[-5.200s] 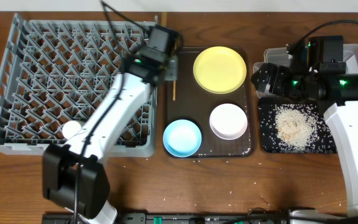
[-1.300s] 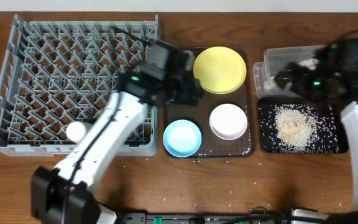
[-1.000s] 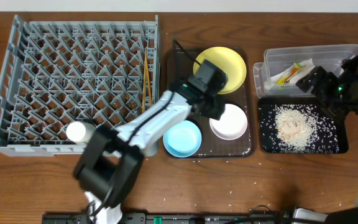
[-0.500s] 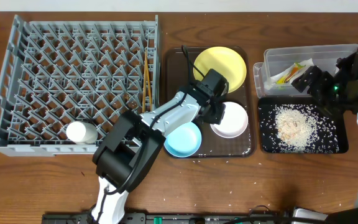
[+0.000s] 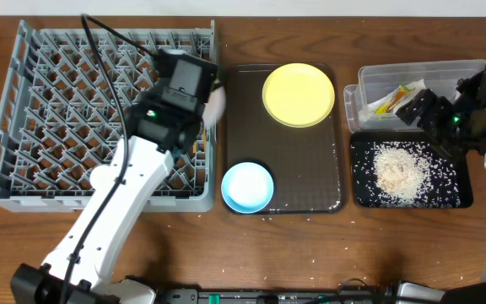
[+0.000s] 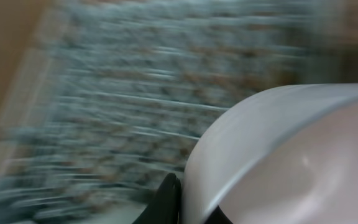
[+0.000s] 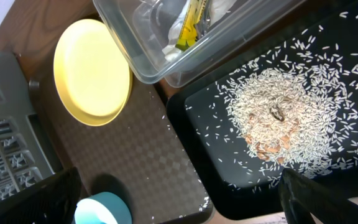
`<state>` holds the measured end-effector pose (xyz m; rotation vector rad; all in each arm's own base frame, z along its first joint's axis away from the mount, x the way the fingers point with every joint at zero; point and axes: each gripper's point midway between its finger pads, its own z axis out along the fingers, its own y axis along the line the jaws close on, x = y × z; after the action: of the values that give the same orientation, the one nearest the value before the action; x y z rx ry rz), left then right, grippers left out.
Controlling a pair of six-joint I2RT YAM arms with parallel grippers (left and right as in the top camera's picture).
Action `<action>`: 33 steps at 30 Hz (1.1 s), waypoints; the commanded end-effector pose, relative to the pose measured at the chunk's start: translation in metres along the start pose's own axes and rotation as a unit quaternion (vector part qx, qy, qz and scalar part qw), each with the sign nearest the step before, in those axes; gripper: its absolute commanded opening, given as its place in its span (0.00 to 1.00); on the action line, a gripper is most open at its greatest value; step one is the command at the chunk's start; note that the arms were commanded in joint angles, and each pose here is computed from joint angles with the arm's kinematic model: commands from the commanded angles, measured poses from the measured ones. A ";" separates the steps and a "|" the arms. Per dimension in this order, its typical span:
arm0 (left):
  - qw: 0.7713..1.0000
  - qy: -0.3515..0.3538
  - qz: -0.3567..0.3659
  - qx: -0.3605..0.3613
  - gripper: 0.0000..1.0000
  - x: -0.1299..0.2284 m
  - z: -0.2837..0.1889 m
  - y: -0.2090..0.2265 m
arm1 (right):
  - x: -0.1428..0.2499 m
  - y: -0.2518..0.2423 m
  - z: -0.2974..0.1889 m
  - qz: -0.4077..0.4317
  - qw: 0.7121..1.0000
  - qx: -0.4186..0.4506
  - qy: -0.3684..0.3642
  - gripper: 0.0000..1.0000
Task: Sort waste into correct bins and load items into the dishwasher
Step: 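Lower the white bowl into the dish rack with the left gripper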
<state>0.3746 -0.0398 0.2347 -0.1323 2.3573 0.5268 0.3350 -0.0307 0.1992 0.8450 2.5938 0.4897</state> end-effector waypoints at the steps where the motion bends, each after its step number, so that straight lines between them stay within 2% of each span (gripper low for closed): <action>1: 0.966 -0.025 0.062 -0.248 0.08 -0.006 0.000 0.084 | -0.001 0.003 -0.002 0.002 1.000 -0.005 -0.003 0.99; 5: 0.949 -0.006 0.095 -0.300 0.07 0.007 0.015 0.089 | -0.001 0.003 -0.002 0.002 1.000 -0.004 -0.003 0.99; 10: 0.906 0.014 0.172 -0.386 0.07 0.027 0.042 0.084 | -0.001 0.003 -0.002 0.003 1.000 -0.004 -0.002 0.99; 11: 0.904 0.021 0.179 -0.387 0.08 0.035 0.049 0.080 | -0.001 0.003 -0.002 0.002 1.000 -0.004 -0.002 0.99; 14: 0.904 0.024 0.181 -0.386 0.07 0.049 0.056 0.075 | 0.000 0.003 -0.002 0.003 1.000 -0.004 -0.001 0.99; 19: 0.924 0.040 0.185 -0.332 0.07 0.065 0.063 0.053 | -0.001 0.003 -0.002 0.003 1.000 -0.004 -0.002 0.99; 24: 0.935 0.045 0.182 -0.303 0.07 0.075 0.062 0.038 | -0.001 0.003 -0.002 0.002 1.000 -0.004 -0.003 0.99; 28: 0.936 0.047 0.190 -0.294 0.08 0.079 0.057 0.031 | -0.002 0.004 -0.002 0.002 1.000 -0.005 -0.005 0.99; 30: 0.935 0.047 0.197 -0.290 0.17 0.080 0.056 0.028 | -0.002 0.004 -0.002 0.002 1.000 -0.005 -0.005 0.99; 33: 0.940 0.050 0.204 -0.268 0.35 0.085 0.054 0.016 | -0.002 0.004 -0.002 0.002 1.000 -0.005 -0.005 0.99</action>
<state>0.3463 0.0145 0.1648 0.0696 2.2016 1.4881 0.3365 -0.0311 0.1999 0.8419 2.5877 0.4895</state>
